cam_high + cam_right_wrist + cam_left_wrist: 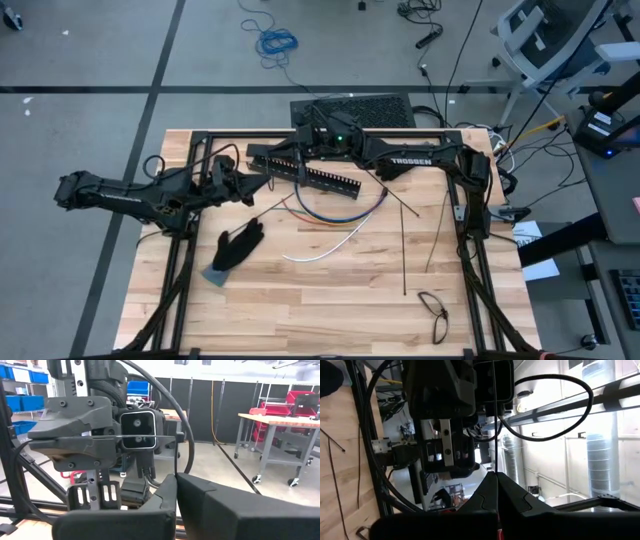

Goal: Ziptie cables
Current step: Prepare the zip tie

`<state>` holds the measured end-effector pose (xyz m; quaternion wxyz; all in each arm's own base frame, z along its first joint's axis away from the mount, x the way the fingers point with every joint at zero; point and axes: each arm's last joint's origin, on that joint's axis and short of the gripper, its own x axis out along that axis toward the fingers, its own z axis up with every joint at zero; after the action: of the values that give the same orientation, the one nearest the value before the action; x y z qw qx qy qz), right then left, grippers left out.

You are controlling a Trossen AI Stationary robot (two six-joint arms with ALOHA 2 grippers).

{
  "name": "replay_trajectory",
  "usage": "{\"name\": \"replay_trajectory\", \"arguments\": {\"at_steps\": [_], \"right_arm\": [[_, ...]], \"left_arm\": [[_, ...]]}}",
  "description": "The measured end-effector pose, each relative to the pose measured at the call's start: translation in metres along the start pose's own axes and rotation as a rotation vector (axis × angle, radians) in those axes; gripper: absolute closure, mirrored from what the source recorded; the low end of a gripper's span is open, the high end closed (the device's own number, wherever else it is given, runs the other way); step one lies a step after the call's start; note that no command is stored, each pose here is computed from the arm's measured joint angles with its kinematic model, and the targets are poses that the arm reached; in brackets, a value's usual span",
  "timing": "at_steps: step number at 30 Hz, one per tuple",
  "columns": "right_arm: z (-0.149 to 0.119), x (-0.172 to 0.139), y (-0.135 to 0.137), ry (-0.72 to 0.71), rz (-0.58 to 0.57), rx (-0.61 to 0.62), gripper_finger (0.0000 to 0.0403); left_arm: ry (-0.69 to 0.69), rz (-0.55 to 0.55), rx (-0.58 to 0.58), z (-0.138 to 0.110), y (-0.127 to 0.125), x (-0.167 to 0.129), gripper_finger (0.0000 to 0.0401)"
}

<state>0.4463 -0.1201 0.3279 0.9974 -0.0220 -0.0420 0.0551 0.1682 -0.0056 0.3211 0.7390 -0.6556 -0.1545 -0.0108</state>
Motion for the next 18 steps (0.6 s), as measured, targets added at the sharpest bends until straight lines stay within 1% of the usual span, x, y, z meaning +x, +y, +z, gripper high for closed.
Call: {"name": "replay_trajectory", "arguments": {"at_steps": [18], "right_arm": [[-0.0001, -0.0010, -0.0027, 0.001, -0.008, -0.005, 0.0403]], "left_arm": [[-0.027, 0.002, 0.001, 0.0008, -0.0002, 0.0000, 0.0401]]}}
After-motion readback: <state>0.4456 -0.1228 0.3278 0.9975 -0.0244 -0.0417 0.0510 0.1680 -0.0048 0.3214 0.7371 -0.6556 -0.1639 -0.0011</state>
